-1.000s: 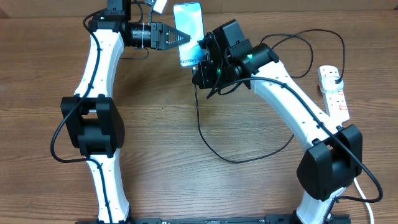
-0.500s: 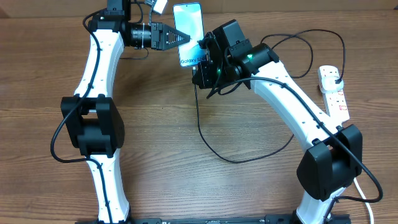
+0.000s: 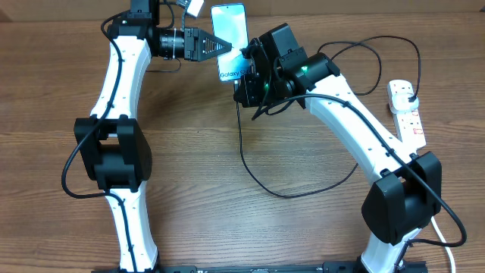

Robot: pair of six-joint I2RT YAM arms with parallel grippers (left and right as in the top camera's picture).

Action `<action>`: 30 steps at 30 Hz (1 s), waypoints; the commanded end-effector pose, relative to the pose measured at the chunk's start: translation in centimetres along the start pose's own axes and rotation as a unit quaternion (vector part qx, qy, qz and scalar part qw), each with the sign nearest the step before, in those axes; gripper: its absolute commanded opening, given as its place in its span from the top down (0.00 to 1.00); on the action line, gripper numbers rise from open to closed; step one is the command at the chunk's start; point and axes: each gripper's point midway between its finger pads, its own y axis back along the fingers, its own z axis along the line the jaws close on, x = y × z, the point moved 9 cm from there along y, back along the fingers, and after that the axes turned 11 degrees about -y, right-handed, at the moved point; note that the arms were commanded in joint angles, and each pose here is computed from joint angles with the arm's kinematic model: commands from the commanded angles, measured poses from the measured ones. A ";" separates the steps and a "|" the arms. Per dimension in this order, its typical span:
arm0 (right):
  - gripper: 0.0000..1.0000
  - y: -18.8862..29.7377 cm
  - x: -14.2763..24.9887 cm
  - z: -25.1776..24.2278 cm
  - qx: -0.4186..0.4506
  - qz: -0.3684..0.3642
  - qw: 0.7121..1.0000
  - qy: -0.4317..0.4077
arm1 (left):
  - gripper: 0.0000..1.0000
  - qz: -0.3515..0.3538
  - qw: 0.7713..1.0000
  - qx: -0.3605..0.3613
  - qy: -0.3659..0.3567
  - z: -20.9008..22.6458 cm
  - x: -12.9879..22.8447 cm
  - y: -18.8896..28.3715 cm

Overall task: Plug charger to phone and switch on socket
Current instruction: 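Push the USB-C plug up into the phone's port with the right gripper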

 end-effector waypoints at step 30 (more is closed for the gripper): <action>0.96 2.1 -0.6 0.7 -0.028 -0.016 0.999 0.010 | 0.96 -0.021 0.998 0.037 -0.054 -3.6 -2.1 0.8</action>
